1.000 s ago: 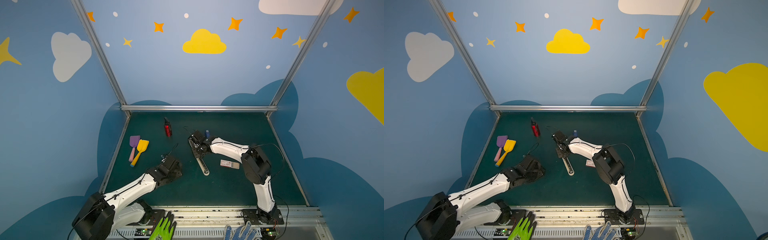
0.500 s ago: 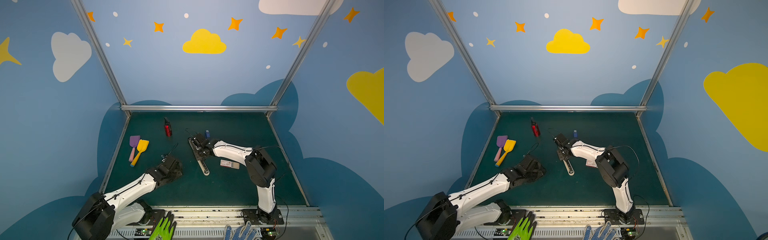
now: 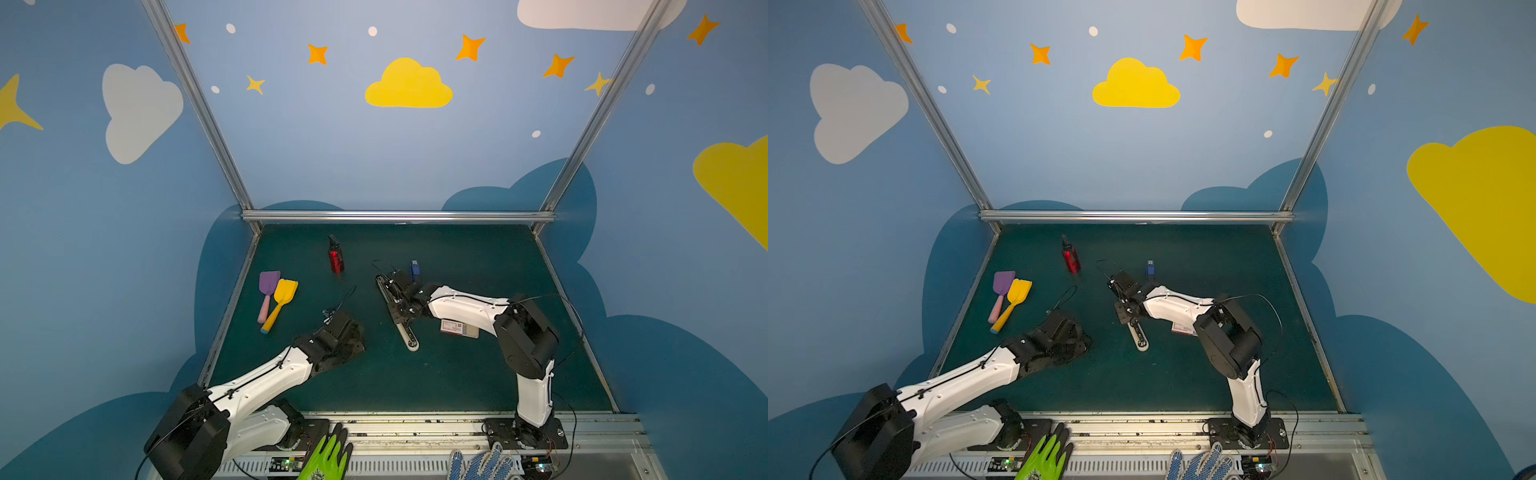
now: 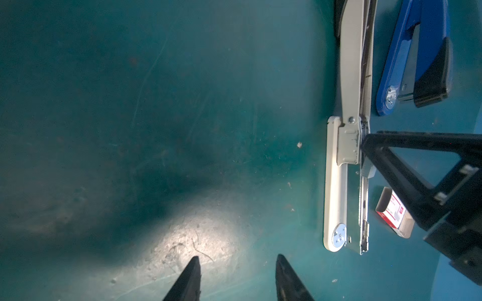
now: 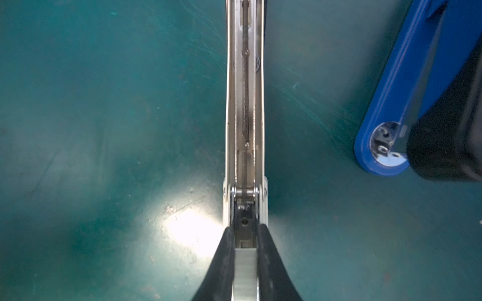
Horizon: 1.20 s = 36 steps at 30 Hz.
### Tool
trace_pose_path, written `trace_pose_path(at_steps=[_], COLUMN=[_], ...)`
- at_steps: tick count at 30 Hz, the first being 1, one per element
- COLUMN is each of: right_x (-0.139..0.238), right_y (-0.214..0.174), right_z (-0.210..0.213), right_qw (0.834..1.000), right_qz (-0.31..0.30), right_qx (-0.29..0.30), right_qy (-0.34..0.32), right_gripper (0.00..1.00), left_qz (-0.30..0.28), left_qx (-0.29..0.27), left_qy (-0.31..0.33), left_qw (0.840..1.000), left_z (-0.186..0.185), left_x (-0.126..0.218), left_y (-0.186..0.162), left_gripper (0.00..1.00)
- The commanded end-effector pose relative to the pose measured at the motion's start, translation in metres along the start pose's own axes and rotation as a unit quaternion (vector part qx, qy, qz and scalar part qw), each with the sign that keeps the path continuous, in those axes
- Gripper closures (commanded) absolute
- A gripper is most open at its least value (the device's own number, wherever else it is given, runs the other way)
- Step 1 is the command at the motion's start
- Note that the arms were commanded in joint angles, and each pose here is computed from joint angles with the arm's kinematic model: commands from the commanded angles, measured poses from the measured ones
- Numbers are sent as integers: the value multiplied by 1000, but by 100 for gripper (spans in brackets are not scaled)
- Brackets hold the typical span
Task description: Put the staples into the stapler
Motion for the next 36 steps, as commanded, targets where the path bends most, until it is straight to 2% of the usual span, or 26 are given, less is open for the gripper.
trace_pose_path(at_steps=[1,14,32,36], right_x=[11,21,20,30], right_y=[-1,0,1,4], right_z=[-4,-5,1,-2], right_qw=[1000,999,998,998], right_qz=[-14,-49,-55,-59], right_qx=[-5,-10,-8,-13], right_qy=[-10,0,10,8], right_gripper=[82,81,80,75], left_qz=[-3,-2,0,0], left_qx=[4,5,7,7], left_qy=[6,4,5,5], left_qw=[1000,1000,1000,1000], left_z=[5,6,6,7], left_x=[-2,-2,-4,-3], left_y=[0,-1,-2,-2], left_gripper=[53,53,54,54])
Point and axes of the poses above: each gripper's point midway between its finger pads, its own x axis back along the fingers, its own z axis along the line the jaws close on, y = z × x, the point moved 2 cm from there along x, back along the fingers, and after that the axes turned 8 degrees about -x, right-handed, at the moved point
